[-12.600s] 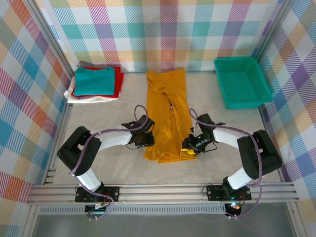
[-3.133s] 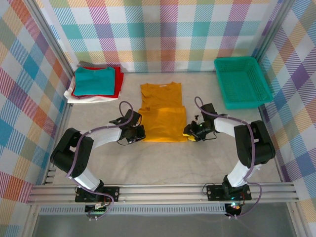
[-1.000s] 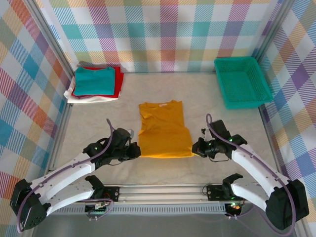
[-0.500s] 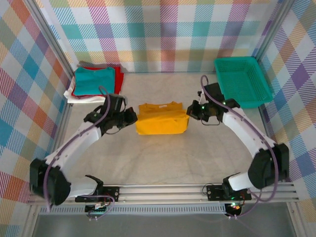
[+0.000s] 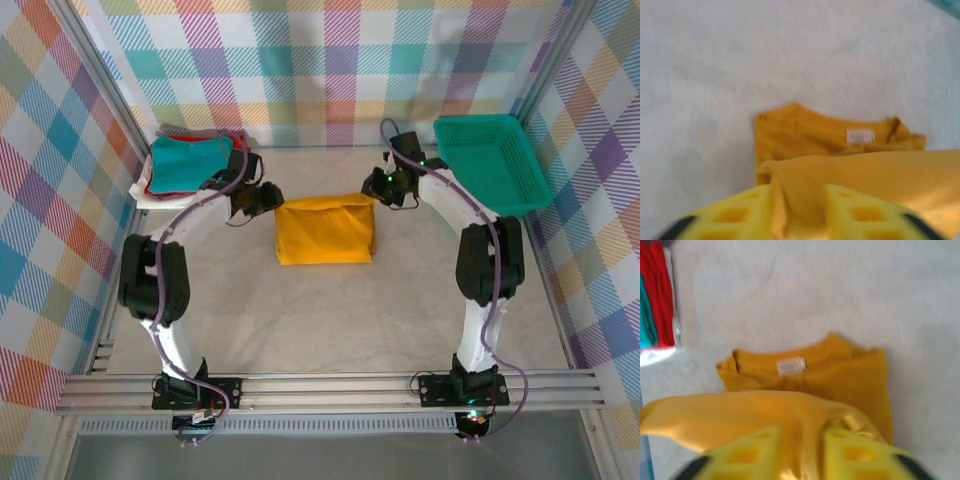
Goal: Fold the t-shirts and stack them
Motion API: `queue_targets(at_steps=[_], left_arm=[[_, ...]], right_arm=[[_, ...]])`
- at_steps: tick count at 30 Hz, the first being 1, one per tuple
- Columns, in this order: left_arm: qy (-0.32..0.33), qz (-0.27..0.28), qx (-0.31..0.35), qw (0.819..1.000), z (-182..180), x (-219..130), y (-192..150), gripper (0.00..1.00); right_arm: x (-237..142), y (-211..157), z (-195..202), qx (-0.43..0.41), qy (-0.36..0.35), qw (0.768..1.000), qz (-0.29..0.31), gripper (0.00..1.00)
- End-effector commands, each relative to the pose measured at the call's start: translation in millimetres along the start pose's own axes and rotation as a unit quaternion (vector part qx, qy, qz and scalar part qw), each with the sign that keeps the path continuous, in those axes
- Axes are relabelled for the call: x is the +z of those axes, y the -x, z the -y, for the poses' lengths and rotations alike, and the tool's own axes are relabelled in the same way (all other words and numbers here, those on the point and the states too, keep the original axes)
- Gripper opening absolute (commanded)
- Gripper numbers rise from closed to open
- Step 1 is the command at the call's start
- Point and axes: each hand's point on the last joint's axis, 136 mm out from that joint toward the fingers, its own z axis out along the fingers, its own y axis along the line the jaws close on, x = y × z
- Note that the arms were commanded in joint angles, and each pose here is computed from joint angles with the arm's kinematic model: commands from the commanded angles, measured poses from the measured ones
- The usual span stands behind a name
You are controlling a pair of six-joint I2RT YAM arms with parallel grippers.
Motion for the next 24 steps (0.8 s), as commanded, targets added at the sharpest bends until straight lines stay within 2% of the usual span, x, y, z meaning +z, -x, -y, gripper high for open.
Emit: queue_targets(at_steps=[1,4,7,8,9,10,12,15,19,24], left_arm=[[0.038,0.054,0.033,0.997,-3,-3,54,0.57],[0.023,0.068,0.034,0.997,14,-19,63,0.60],[-0.012,0.080,0.045,0.996,39,-36,38,0.54],[-0.022,0.077,0.049,0.996,45,-36,24,0.53],[-0.041,0.069,0.052,0.995,52,-32,8,0.50],[-0.059,0.065,0.050,0.995,58,-27,-4,0.48],[-0.087,0.058,0.054,0.993,65,-12,-24,0.46],[-0.095,0.034,0.054,0.993,59,20,-48,0.43],[-0.070,0.008,0.050,0.996,30,59,-77,0.39],[-0.065,0.014,0.028,0.997,13,69,-89,0.40]], right_arm=[[-6,39,1,0.004,-0.006,1.000,0.020,0.44],[-27,46,-21,-0.021,0.016,0.999,0.035,0.44],[-47,18,-40,-0.065,0.036,0.997,0.037,0.41],[-48,4,-42,-0.067,0.050,0.996,0.029,0.36],[-47,-9,-46,-0.063,0.078,0.995,0.027,0.23],[-41,-24,-46,-0.049,0.105,0.993,0.018,0.16],[-25,-48,-46,-0.032,0.140,0.990,-0.011,0.09],[9,-75,-33,-0.019,0.138,0.989,-0.059,0.08],[51,-92,5,-0.002,0.099,0.992,-0.080,0.07],[78,-110,43,0.024,0.053,0.994,-0.095,0.06]])
